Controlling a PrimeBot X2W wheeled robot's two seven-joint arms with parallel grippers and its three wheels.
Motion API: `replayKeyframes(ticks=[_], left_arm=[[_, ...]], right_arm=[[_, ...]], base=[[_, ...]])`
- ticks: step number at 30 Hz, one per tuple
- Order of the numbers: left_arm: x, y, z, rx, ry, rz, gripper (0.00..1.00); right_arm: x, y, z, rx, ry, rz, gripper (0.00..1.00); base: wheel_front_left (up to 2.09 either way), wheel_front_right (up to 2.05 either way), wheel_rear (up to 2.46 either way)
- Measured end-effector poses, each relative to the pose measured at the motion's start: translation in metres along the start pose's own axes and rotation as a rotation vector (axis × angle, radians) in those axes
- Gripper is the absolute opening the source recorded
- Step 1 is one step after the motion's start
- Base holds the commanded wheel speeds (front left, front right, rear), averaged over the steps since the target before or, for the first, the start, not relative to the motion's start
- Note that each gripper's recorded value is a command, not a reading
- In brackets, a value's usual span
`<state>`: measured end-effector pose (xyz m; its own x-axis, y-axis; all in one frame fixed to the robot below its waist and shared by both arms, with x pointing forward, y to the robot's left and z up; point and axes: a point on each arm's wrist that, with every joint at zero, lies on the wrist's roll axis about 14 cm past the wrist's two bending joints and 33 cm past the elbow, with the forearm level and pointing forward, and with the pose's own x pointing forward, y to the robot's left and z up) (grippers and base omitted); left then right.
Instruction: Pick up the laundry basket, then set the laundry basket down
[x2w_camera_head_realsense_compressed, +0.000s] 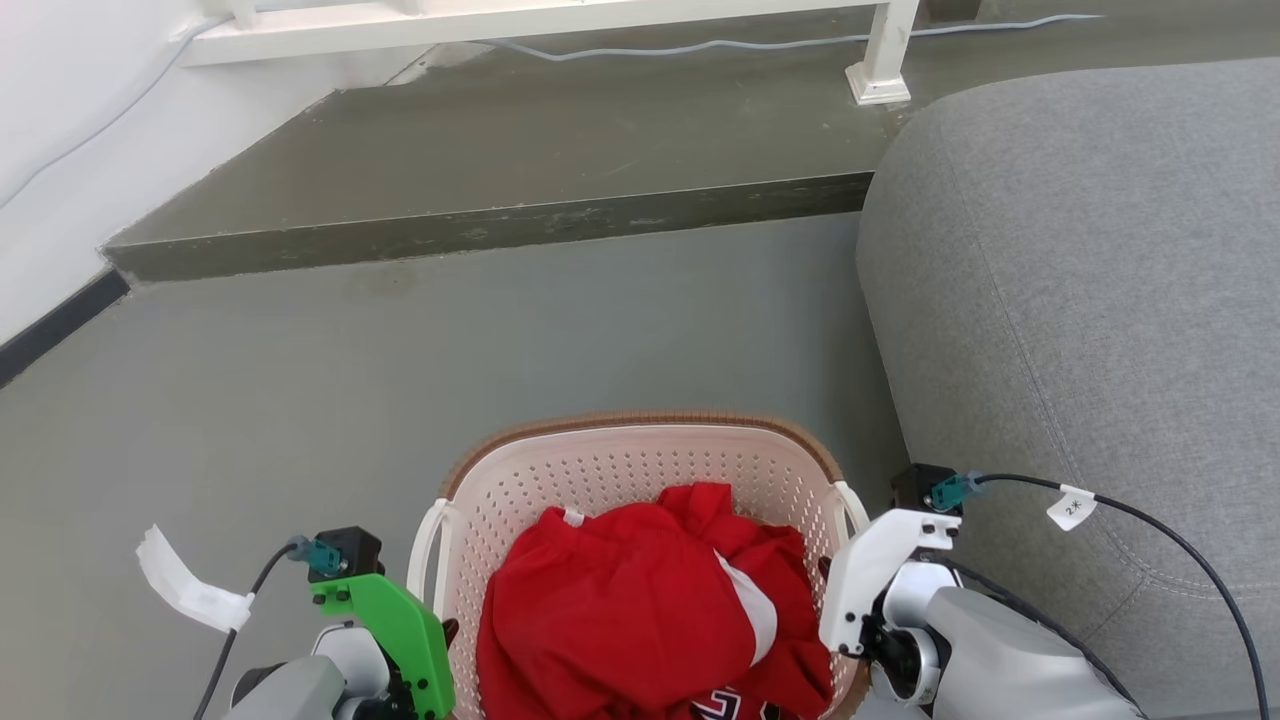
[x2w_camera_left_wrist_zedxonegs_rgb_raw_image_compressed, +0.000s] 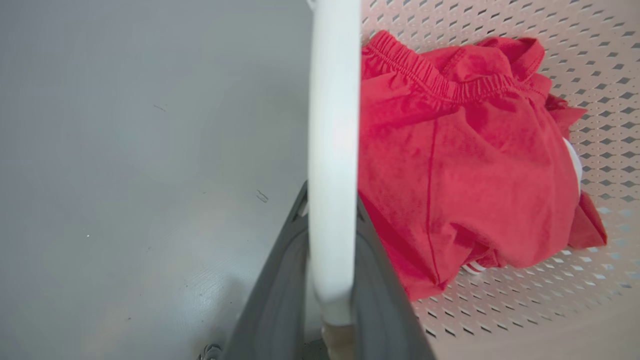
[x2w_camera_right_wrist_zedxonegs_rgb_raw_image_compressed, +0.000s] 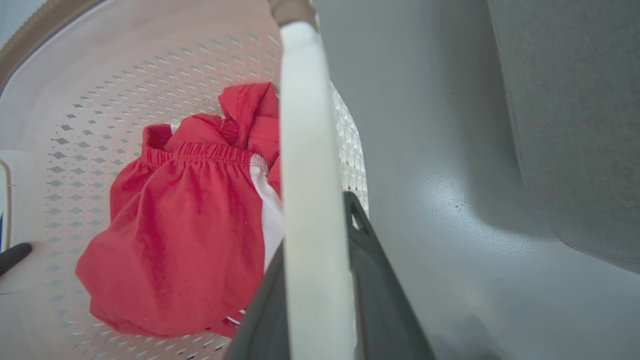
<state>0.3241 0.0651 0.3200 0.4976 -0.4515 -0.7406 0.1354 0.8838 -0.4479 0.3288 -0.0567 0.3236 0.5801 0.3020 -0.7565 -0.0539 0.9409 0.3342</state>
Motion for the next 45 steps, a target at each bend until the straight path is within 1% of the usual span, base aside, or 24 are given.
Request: replayKeyframes(ticks=[33,40,45], left_arm=[[0.002,0.006,-0.007,-0.020,0.026,0.018,0.00],[0.007,0.007,-0.004,-0.025,0.026,0.018,0.00],[0.013,0.011,0.008,-0.026,0.005,0.018,0.00]], right_arm=[[0.004,0.001,-0.009,-0.002,0.037,0.003,0.00],[0.008,0.000,-0.004,-0.001,0.035,0.000,0.00],[0.014,0.002,0.007,-0.005,0.019,0.009,0.00]], base=[[0.00,0.00,0.00],[0.00,0.00,0.00],[0.00,0.00,0.00]])
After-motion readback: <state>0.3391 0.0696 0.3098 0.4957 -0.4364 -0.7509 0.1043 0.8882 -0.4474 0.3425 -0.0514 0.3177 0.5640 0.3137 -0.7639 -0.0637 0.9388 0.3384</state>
